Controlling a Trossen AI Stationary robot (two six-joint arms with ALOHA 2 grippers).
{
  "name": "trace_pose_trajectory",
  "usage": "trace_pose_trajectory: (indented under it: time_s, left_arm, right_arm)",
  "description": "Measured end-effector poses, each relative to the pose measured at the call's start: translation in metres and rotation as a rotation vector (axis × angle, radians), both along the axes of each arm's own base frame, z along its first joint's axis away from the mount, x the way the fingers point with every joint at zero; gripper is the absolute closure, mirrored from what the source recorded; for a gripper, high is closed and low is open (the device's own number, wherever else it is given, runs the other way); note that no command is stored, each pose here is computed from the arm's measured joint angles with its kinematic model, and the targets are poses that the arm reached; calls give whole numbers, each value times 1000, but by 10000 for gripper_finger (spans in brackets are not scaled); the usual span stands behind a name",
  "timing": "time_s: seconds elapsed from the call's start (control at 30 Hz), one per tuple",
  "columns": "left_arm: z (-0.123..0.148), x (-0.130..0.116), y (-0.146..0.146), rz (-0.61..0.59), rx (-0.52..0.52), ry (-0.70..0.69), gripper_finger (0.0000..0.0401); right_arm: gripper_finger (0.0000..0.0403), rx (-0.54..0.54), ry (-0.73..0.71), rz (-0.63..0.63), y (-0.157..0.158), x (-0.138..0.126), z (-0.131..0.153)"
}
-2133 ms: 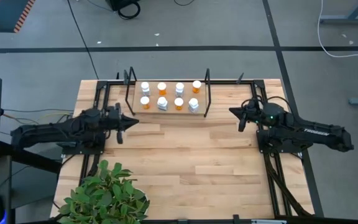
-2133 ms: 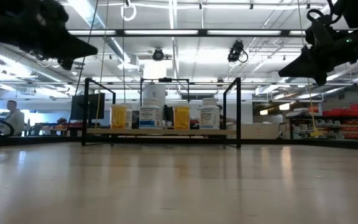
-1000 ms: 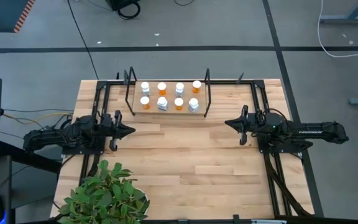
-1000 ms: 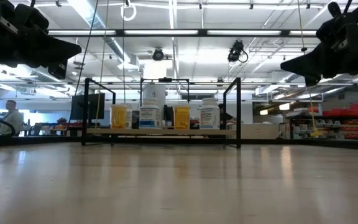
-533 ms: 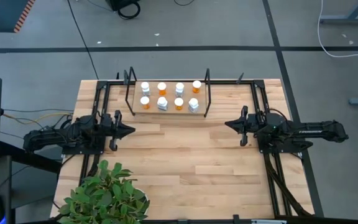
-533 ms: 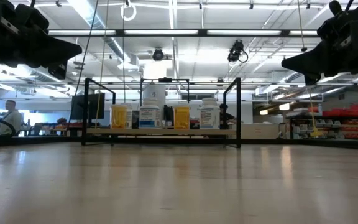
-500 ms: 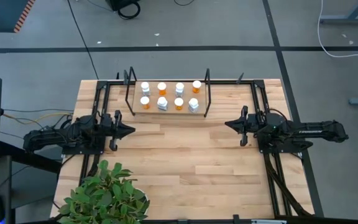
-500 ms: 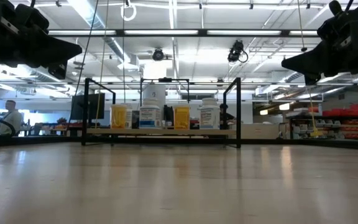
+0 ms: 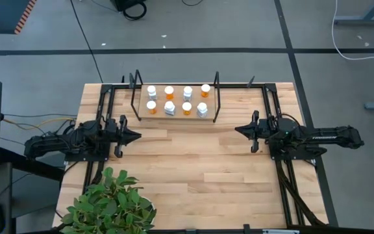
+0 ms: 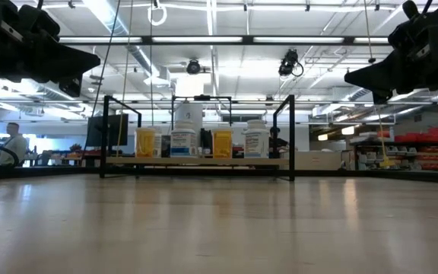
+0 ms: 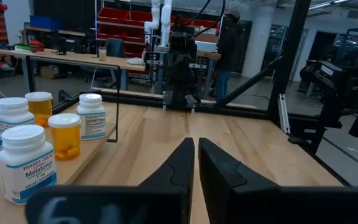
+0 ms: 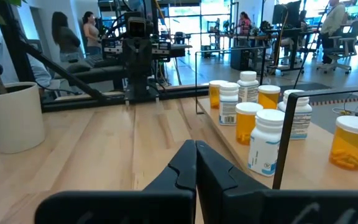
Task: Pick and place medicine bottles onto shelf by color
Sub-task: Return to Home Position
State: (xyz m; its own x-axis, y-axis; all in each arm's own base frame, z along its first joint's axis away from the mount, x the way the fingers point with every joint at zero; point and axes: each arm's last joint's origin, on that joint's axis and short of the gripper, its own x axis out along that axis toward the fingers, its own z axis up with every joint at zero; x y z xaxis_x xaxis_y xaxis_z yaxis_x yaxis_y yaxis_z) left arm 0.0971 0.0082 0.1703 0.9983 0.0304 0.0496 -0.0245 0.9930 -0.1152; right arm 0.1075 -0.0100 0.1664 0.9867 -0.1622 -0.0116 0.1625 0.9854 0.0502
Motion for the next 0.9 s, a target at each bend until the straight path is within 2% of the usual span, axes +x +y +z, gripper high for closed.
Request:
trace_pose_trajectory:
  time_s: [0.37,0.7,0.9]
  left_arm:
    - [0,0,0,0,0,0,361]
    - [0,0,0,0,0,0,373]
    - [0,0,0,0,0,0,366]
  right_arm:
    - [397,0,0,0,0,0,0]
    - [397,0,0,0,0,0,0]
    - [397,0,0,0,0,0,0]
